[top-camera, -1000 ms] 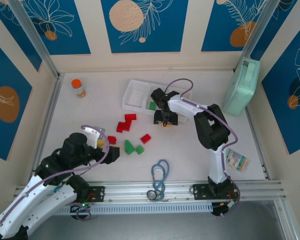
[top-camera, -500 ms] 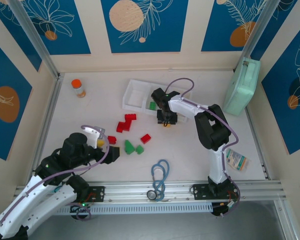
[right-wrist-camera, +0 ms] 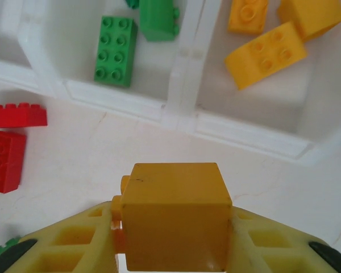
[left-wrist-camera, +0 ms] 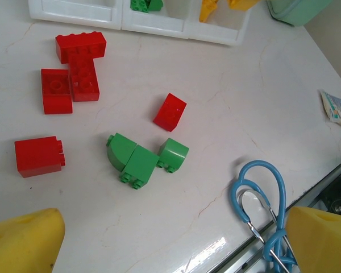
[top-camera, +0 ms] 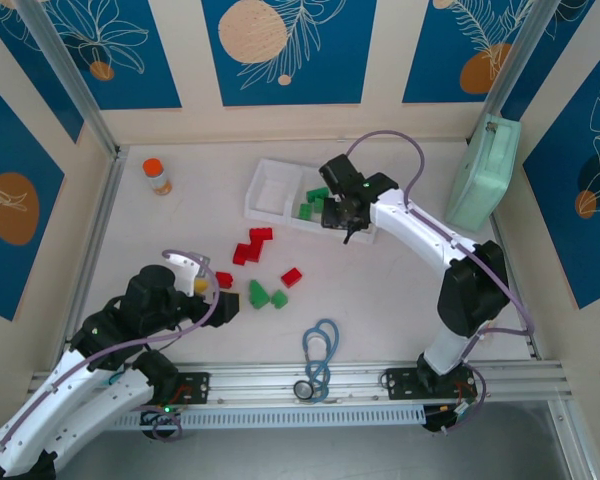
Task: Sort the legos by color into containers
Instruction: Pick up the lego from the center of the table, then place the lego in the container.
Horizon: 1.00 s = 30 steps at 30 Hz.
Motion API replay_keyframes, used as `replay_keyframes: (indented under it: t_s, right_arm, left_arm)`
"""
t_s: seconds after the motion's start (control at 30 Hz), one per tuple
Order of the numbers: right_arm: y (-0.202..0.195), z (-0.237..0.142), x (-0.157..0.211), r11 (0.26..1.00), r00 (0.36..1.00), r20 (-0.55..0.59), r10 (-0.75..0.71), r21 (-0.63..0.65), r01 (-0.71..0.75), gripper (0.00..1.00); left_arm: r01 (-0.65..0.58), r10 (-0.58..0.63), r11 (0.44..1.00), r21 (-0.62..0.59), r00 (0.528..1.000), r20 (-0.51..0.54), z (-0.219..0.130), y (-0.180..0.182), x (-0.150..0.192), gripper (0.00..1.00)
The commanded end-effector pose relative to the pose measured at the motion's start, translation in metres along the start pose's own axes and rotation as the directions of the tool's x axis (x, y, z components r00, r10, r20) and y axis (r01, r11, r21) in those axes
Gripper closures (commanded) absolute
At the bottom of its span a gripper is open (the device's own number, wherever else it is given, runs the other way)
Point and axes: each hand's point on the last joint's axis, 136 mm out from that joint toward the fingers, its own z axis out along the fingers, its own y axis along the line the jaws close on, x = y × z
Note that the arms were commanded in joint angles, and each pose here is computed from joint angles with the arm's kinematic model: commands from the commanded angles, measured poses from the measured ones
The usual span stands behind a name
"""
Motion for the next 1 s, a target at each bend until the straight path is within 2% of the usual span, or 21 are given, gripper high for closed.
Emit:
replay_keyframes:
  t_s: [0.0,0.23,0.57,0.63,0.77,0.97]
  right_arm:
    - [-0.023,0.01,-0.011,0.997,0.999,-0.004,-0.032,0.066,0.032,0.59]
    - [-0.047,0.037,-0.021,0.991,0.999,-0.031,-0.026,0.133,0.03,0.6]
    - [-0.057,0.065,-0.019,0.983,0.998,-0.065,-0.016,0.179,0.027,0.57]
    - [-0.06,0.068,-0.02,0.981,0.998,-0.068,-0.014,0.194,0.027,0.51]
    - [-0.062,0.064,-0.023,0.976,0.998,-0.06,-0.01,0.216,0.023,0.28]
    - [-0.058,0.039,-0.028,0.979,1.0,-0.002,0.003,0.204,-0.003,0.12]
  left_arm:
    - [-0.001,0.001,1.0,0.006,1.0,0.003,-0.001,-0.002,0.0,0.01]
    - [-0.001,0.001,1.0,0.003,1.0,0.009,-0.002,-0.001,0.0,0.01]
    - [-0.001,0.001,1.0,-0.005,1.0,-0.006,0.001,0.0,0.001,0.01]
    - [-0.002,0.002,1.0,-0.006,1.0,-0.002,0.0,0.001,0.001,0.01]
    - [-0.001,0.001,1.0,-0.006,1.0,0.001,0.0,0.0,0.0,0.01]
    - [-0.002,0.002,1.0,-0.013,1.0,-0.002,0.0,0.002,0.001,0.01]
